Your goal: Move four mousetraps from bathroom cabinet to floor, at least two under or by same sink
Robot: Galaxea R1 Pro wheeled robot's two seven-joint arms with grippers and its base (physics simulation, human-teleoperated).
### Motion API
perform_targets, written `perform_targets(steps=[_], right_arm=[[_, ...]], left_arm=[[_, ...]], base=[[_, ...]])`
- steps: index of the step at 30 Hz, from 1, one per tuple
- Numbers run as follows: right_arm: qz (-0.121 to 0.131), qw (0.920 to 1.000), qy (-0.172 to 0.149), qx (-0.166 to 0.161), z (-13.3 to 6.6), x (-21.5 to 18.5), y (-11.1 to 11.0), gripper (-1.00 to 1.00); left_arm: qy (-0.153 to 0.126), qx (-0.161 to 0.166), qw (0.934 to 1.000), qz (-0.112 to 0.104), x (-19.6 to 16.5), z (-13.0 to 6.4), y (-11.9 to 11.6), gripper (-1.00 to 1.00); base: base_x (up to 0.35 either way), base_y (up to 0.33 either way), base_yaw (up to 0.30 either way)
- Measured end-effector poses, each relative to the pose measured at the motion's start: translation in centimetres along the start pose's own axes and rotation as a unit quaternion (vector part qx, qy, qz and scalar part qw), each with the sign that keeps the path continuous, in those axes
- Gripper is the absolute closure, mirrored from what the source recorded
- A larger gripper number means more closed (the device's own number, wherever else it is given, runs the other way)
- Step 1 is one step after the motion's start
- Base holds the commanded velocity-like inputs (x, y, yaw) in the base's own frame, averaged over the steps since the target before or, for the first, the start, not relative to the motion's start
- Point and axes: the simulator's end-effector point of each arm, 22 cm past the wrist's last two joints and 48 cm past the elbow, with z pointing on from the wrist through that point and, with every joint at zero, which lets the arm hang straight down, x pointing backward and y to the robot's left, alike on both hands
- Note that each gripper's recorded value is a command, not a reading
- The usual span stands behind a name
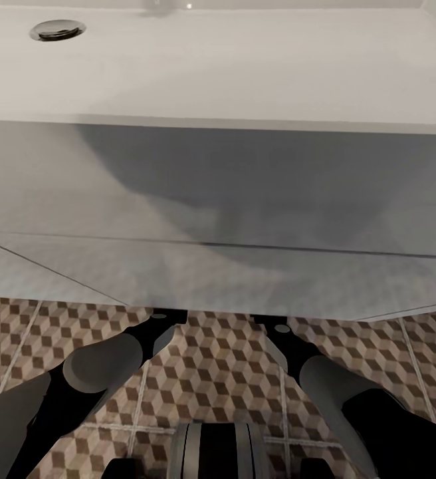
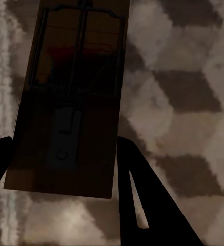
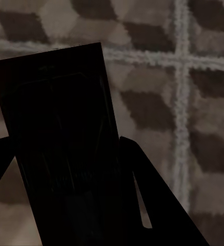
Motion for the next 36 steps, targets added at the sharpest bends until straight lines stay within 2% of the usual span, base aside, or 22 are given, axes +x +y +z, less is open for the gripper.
perform_targets(steps=[36], right_arm=[[-0.002, 0.9998, 0.02, 0.0, 1.0, 2.7, -0.1, 1.0]], left_arm=[[0.016, 0.003, 0.9999, -0.001, 2.4, 1.4, -0.3, 1.0]], base=[[0.0, 0.0, -0.012]])
